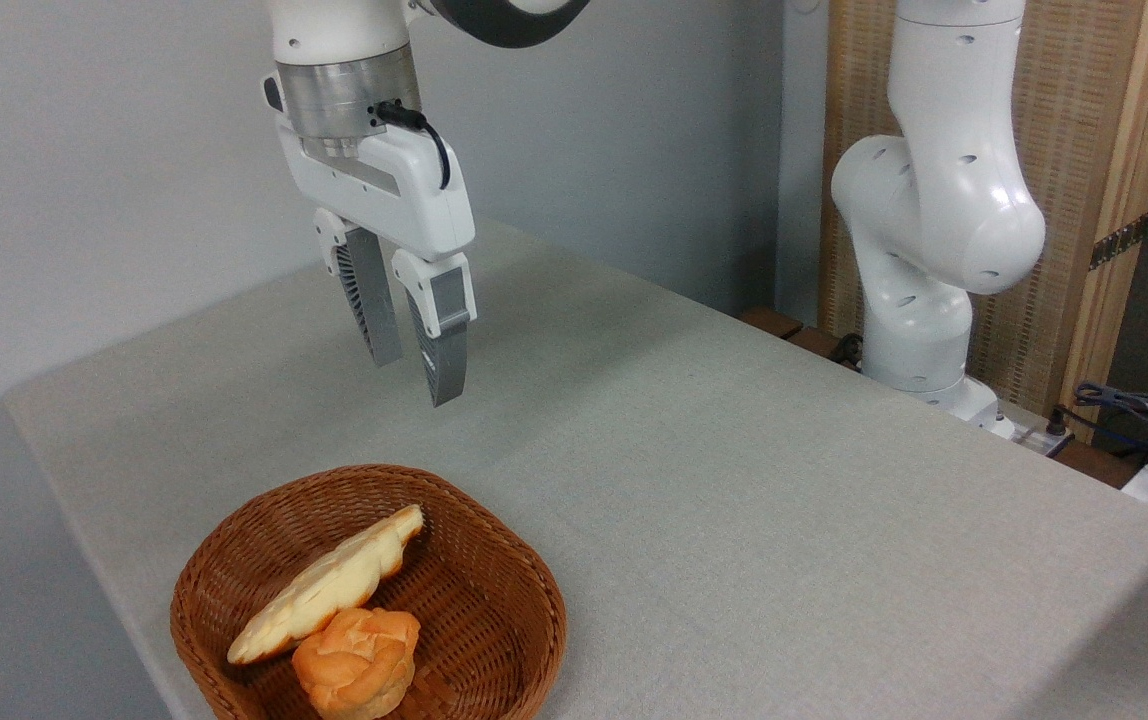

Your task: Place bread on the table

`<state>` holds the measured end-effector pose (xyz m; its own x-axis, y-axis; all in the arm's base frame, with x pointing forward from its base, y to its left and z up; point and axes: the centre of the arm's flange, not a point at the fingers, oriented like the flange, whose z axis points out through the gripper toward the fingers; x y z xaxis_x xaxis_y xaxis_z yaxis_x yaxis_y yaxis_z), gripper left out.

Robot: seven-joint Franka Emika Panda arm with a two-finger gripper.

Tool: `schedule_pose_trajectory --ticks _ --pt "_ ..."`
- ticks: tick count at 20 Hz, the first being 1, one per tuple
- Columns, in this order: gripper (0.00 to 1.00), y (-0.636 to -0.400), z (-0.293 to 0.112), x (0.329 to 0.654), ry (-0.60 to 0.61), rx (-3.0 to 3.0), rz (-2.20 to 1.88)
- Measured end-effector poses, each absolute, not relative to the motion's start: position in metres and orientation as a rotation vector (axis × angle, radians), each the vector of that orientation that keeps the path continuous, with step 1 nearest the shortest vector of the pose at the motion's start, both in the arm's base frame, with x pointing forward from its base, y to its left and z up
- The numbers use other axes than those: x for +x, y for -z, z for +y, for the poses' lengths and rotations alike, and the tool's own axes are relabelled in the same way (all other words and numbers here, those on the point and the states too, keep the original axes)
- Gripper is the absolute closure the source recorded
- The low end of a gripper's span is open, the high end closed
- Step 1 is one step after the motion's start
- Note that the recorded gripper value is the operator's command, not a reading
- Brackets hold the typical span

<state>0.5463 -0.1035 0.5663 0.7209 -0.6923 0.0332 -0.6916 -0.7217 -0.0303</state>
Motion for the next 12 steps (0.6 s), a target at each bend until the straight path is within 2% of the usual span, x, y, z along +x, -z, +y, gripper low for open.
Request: schedule_pose_trajectory --ticks 5,8,12 --pt "0.0 -0.567 -0.102 0.547 0.076 -2.9 1.162" --pt "0.0 -0.567 -0.098 0.553 0.15 -2.893 1.144" --pt "0.0 -0.551 -0.084 0.566 0.225 -2.892 1.096"
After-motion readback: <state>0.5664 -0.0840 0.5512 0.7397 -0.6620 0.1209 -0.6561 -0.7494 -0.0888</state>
